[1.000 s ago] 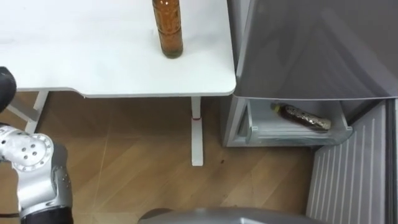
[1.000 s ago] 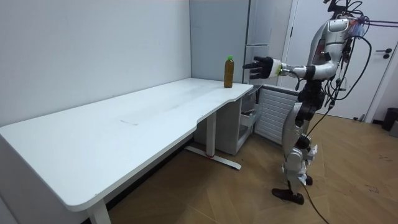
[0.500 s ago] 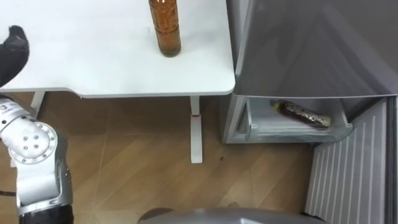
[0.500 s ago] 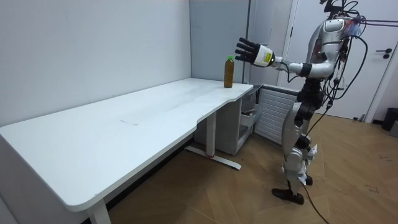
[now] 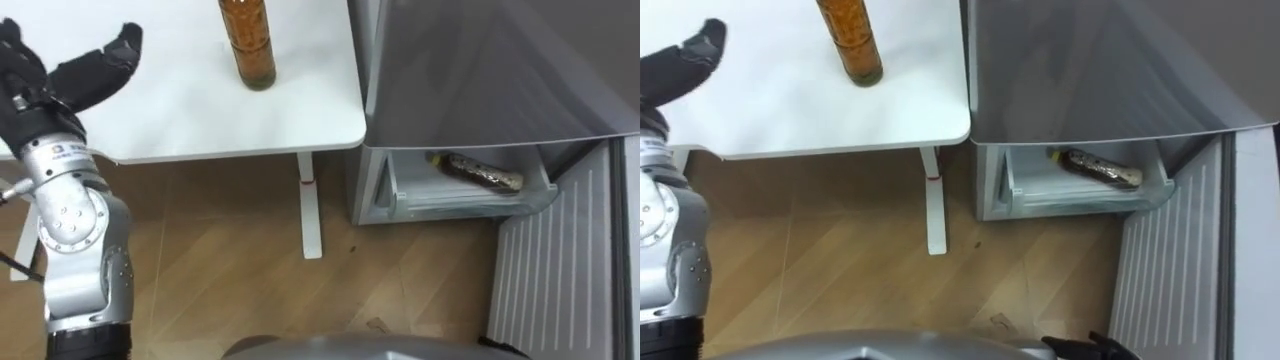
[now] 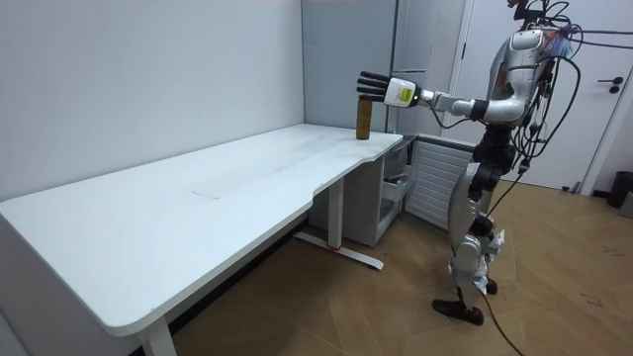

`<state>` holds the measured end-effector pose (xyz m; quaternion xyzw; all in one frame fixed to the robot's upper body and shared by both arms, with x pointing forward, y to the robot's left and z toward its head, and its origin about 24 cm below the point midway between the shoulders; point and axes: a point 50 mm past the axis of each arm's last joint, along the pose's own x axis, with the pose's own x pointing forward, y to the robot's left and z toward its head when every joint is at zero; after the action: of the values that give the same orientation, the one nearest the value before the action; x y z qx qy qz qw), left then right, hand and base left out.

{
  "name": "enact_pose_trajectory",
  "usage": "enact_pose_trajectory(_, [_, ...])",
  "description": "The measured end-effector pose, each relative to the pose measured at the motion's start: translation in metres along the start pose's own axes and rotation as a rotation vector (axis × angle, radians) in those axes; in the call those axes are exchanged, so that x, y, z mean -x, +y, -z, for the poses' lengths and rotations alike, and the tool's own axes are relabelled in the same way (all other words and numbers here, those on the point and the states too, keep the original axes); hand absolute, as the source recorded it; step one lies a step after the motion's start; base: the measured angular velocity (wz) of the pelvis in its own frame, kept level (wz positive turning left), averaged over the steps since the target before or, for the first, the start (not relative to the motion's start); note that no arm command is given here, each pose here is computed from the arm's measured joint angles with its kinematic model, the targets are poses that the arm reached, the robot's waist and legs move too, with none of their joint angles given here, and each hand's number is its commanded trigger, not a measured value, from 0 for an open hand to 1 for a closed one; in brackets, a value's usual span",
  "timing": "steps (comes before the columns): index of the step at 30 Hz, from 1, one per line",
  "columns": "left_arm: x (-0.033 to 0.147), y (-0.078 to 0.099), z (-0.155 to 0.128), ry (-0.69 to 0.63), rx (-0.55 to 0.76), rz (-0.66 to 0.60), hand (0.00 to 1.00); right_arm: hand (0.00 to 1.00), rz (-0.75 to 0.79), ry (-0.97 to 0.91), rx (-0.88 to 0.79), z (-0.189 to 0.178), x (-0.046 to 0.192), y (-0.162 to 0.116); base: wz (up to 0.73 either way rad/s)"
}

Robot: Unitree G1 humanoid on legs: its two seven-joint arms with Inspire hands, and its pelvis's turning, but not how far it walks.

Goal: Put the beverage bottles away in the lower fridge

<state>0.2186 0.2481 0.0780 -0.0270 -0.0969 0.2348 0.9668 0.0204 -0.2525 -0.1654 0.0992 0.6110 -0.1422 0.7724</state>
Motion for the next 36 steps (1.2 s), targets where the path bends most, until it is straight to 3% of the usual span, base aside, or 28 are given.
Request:
enact_pose_trajectory(9, [-0.001, -0.007, 0.005, 0.055, 0.086, 0.123, 0.00, 0.00, -0.013, 0.000, -0.024, 0.000, 0.000, -0.001, -0.05])
enact_pose_trajectory(23, [-0.005, -0.010, 0.033, 0.211, 0.066, 0.191, 0.00, 0.00, -0.002, 0.013, -0.026, -0.002, 0.000, -0.003, -0.05])
enact_pose_trajectory(28, [-0.019, -0.012, 0.040, 0.268, 0.058, 0.201, 0.00, 0.00, 0.001, 0.024, -0.006, -0.003, 0.001, -0.003, -0.07])
enact_pose_trajectory(36, [-0.025, -0.014, 0.038, 0.269, 0.070, 0.211, 0.00, 0.00, 0.004, 0.039, 0.002, -0.002, 0.001, -0.005, -0.09])
